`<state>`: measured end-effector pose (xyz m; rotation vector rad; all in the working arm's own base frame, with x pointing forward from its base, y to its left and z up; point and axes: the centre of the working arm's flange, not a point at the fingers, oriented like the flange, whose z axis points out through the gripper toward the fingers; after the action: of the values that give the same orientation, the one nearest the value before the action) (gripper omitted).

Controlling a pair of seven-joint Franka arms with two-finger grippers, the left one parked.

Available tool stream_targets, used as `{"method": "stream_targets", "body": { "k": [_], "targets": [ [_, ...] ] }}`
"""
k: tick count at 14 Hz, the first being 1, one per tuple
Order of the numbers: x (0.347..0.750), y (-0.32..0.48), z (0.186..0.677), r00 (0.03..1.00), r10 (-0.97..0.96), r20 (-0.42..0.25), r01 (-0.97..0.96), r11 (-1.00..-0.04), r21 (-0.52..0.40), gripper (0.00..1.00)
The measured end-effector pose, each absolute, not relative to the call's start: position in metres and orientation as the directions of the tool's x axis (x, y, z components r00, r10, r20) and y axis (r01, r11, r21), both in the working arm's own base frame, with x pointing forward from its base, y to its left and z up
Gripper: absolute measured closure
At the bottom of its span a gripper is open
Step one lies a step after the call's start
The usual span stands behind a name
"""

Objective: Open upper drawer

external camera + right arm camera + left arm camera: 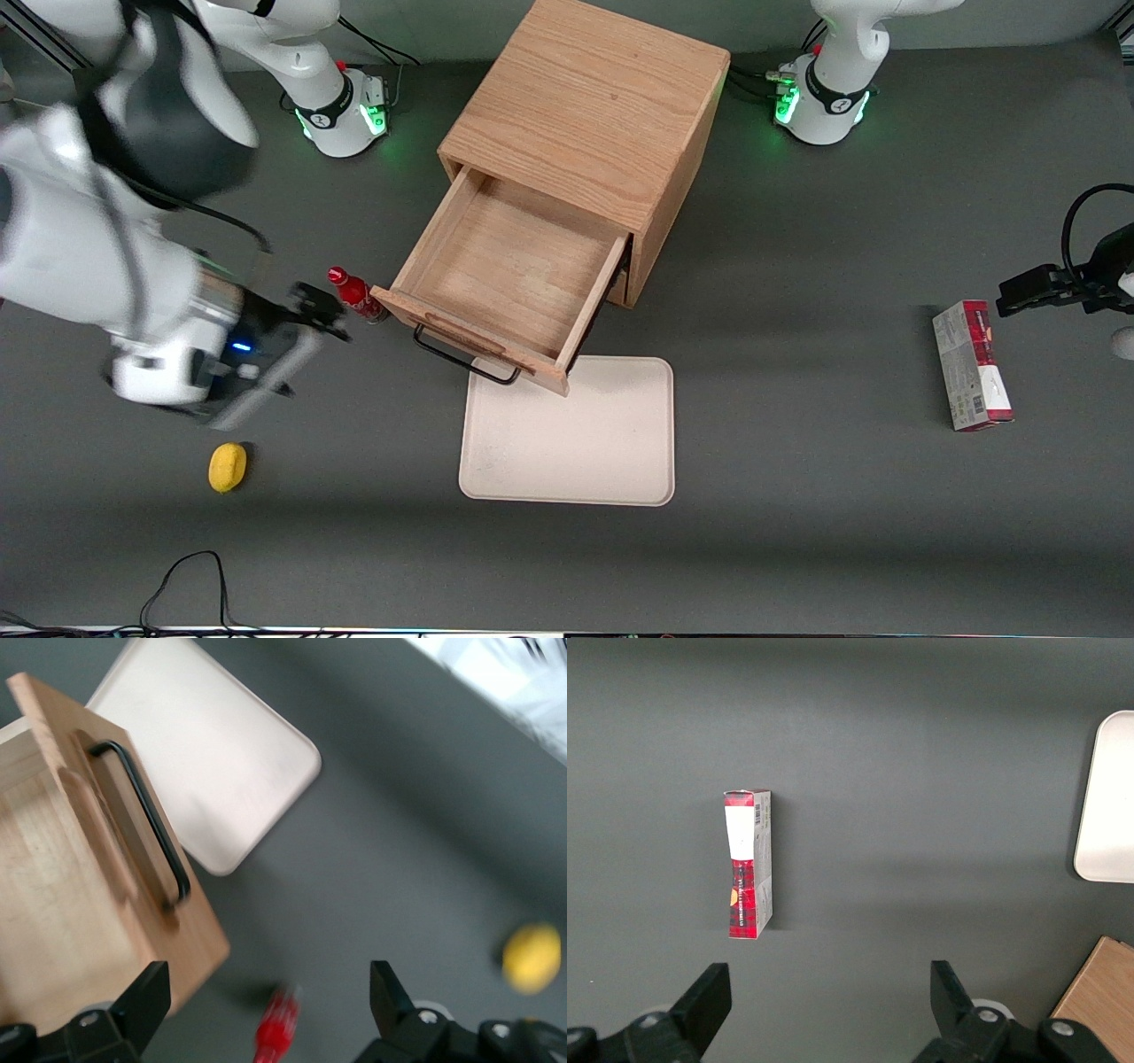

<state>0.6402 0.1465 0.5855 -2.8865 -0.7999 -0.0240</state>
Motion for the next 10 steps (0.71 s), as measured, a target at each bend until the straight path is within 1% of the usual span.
{"method": "stream_targets", "body": {
  "k": [2, 4, 5, 6, 8, 10],
  "targets": [
    [0.607, 0.100, 0.605, 0.956, 0.292, -0.003, 0.289, -0.948, -0.130, 0.00],
    [0.566, 0.076, 0.608, 0.993, 0.100, -0.057, 0.094, -0.991, -0.094, 0.00],
    [0.543, 0.071, 0.607, 0.996, 0.044, -0.073, 0.039, -0.997, -0.066, 0.00],
    [0.520, 0.068, 0.607, 0.997, 0.014, -0.075, 0.010, -0.999, -0.049, 0.00],
    [0.484, 0.063, 0.608, 0.998, -0.006, -0.057, -0.008, -1.000, -0.024, 0.00],
    [0.470, 0.060, 0.610, 0.999, -0.008, -0.040, -0.009, -1.000, -0.013, 0.00]
  ]
}}
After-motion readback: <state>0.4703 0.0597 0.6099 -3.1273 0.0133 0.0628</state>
